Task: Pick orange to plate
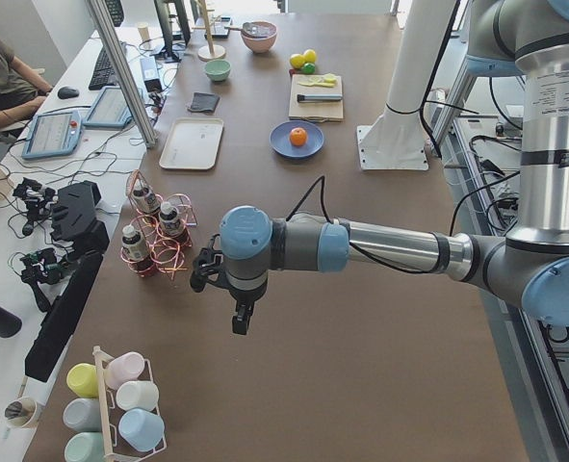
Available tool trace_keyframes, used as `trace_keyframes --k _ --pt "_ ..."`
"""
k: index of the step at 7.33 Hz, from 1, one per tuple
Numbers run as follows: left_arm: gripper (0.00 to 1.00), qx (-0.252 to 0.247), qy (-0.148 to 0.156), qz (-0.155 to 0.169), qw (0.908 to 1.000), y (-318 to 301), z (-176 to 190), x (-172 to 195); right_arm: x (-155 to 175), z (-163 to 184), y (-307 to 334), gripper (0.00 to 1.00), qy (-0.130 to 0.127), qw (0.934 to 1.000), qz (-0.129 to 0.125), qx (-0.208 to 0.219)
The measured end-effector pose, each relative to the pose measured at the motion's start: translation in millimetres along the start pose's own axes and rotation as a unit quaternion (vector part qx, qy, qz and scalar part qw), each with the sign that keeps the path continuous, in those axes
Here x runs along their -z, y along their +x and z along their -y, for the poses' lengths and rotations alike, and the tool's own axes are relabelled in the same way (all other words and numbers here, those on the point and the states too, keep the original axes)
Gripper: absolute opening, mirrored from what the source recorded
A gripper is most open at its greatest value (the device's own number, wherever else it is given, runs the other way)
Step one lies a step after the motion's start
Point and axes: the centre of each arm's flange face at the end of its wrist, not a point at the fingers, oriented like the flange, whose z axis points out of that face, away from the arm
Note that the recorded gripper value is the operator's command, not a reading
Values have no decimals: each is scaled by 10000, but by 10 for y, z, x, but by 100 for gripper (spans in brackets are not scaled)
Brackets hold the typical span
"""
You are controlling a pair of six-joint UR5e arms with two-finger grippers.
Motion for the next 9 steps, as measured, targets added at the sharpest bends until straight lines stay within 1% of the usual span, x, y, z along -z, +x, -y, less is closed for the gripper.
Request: trace_keyframes --k 2,6,9 --pt "98 24 42 18 10000 -156 -123 -99 9 12 -7 100 15 10000 27 -18" --pt "98 32 54 68 10000 -262 -154 -183 71 56 -25 100 69 10000 16 6" --pt "98 76 -31 262 9996 -326 -227 -224 88 34 -28 100 139 9998 123 -92"
